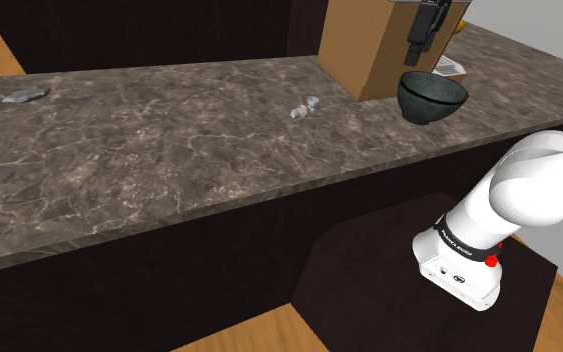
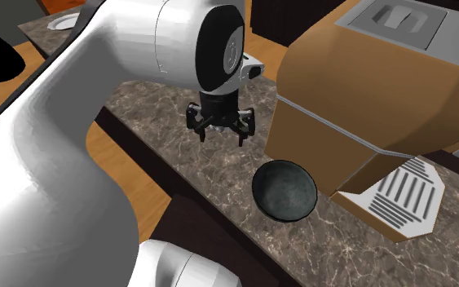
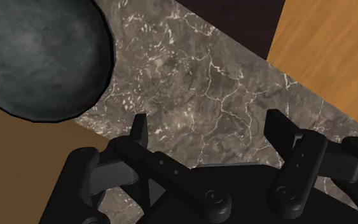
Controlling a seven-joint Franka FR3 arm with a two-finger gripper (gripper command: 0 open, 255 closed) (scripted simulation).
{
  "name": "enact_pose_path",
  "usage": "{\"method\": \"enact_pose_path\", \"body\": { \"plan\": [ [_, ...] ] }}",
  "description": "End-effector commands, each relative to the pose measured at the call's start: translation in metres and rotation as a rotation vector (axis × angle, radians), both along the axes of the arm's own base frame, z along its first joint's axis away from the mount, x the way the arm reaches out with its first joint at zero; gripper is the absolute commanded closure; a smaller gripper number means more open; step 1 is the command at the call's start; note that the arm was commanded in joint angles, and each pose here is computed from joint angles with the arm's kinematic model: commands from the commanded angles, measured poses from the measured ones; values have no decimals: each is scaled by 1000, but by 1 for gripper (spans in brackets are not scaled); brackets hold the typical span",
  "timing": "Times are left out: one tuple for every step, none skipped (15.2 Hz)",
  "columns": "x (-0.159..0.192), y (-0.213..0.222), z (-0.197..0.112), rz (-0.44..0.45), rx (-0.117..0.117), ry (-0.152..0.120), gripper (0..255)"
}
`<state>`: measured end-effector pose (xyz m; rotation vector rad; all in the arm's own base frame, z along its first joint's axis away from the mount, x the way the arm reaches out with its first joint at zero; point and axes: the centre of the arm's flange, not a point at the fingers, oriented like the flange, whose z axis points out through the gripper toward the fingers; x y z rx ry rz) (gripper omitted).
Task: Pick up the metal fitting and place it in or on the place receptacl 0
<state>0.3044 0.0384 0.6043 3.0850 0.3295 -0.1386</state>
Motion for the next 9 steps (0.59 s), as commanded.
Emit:
{"method": "enact_pose_path", "body": {
  "plan": [
    [0,0,0,0,0,0,0],
    [9,5,-7,9,2,-3,0],
    [18,10,-15,17,4,-7,0],
    [27,15,-22,26,6,-10,0],
    [36,21,-29,35,7,-14,0],
    [45,26,-36,43,9,-17,0],
    [54,32,-44,52,11,-21,0],
    [63,37,-51,60,13,-24,0],
    [72,43,-58,69,15,-28,0]
  ]
}}
